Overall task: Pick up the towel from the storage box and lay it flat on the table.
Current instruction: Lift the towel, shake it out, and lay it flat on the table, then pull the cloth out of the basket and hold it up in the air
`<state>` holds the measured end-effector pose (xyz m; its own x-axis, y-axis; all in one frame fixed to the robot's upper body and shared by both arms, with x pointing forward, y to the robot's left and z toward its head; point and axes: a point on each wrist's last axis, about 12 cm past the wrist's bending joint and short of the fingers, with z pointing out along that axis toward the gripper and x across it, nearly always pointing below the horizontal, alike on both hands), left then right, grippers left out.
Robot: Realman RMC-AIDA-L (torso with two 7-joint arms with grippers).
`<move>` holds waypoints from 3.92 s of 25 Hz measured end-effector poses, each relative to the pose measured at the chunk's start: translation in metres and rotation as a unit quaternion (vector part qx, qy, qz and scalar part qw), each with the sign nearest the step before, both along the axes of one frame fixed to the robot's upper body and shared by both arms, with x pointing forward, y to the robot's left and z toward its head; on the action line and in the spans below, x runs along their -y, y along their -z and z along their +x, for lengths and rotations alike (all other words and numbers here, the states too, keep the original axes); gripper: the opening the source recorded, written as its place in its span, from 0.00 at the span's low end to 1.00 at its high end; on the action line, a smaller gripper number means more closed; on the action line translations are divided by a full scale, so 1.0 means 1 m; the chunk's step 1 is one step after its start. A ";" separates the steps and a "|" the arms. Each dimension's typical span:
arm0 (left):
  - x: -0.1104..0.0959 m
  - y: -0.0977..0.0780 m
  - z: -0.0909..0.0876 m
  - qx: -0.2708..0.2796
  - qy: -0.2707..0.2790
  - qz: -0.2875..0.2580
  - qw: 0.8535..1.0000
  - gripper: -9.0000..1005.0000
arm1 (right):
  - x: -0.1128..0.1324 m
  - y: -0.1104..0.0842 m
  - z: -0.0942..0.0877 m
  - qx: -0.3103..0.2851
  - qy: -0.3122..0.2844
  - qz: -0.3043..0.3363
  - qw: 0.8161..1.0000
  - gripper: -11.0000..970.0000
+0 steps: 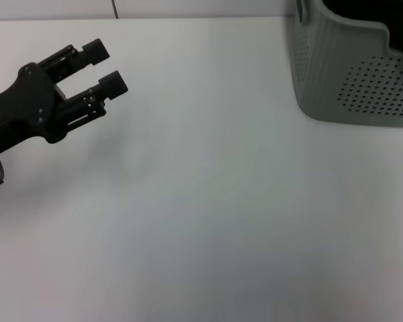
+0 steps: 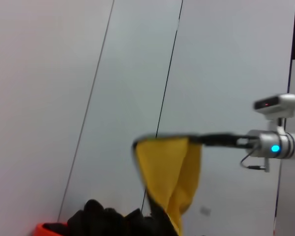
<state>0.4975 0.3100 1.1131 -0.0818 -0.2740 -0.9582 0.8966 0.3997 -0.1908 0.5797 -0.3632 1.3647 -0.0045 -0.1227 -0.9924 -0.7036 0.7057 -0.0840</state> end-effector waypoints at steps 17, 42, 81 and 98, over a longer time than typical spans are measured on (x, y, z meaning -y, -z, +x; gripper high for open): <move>-0.005 -0.032 0.003 0.043 0.031 -0.095 0.994 0.70 | -0.012 -0.013 -0.035 0.082 -0.254 0.222 0.938 0.02; 0.007 -0.070 0.030 0.100 0.070 -0.032 0.992 0.70 | -0.138 0.071 0.012 -0.060 -0.333 0.109 0.935 0.02; 0.023 -0.058 0.053 0.009 0.057 -0.030 0.998 0.51 | -0.177 0.080 0.030 -0.062 -0.350 0.067 0.932 0.02; 0.027 -0.057 0.050 0.025 0.068 -0.025 0.997 0.03 | -0.178 0.085 0.029 -0.067 -0.349 0.074 0.932 0.02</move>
